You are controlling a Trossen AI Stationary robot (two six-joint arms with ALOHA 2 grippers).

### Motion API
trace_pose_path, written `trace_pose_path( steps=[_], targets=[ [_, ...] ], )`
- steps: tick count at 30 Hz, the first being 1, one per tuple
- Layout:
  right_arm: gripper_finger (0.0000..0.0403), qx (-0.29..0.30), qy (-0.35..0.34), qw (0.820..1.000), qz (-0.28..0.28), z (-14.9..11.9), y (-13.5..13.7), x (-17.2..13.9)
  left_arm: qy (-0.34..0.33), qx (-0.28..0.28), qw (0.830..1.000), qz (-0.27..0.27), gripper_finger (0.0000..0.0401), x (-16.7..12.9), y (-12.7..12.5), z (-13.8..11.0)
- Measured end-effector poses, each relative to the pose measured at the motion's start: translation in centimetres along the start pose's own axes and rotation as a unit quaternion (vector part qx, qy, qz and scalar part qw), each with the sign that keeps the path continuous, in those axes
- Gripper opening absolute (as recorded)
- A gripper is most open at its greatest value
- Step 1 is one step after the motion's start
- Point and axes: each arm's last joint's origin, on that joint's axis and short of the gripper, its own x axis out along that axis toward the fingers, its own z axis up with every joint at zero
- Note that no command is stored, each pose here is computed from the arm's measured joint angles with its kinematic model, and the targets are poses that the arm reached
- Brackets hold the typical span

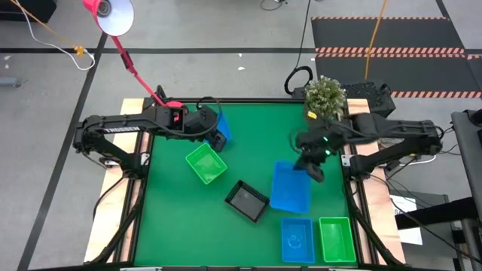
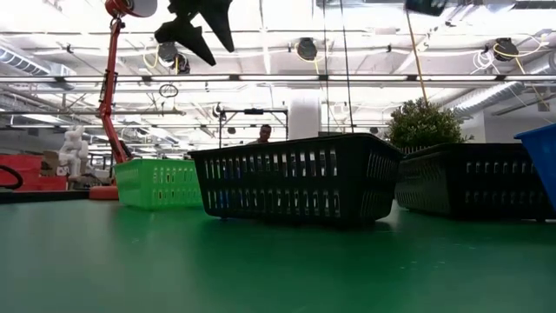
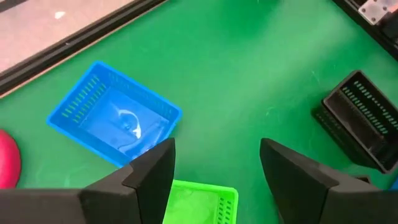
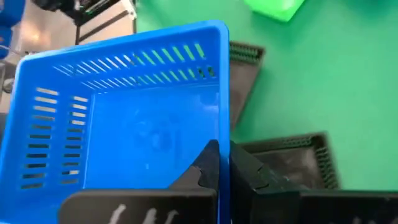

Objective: Stack baskets by color
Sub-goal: Stack the middle blue bin on the bottom blue bin

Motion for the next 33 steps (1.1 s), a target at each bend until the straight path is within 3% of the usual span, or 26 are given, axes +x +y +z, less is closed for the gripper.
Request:
trace_pose_path(
  steps=[13,19,33],
  targets=[
    [0.0,-0.02,0.058,0.998,0.017,-4.5,5.5,0.5,0.017,-0.054,0.998,-0.012,0.0236,-0.5,-1.0,-1.1],
    [0.0,-0.043,0.067,0.996,0.03,-6.6,7.5,0.9,0.033,-0.045,0.998,-0.02,0.0236,-0.8,-1.7,-2.1],
    [0.0002,-0.061,0.072,0.994,0.047,-10.1,8.1,4.7,0.054,-0.092,0.993,-0.05,0.0236,-2.0,-3.8,-4.3]
  ],
)
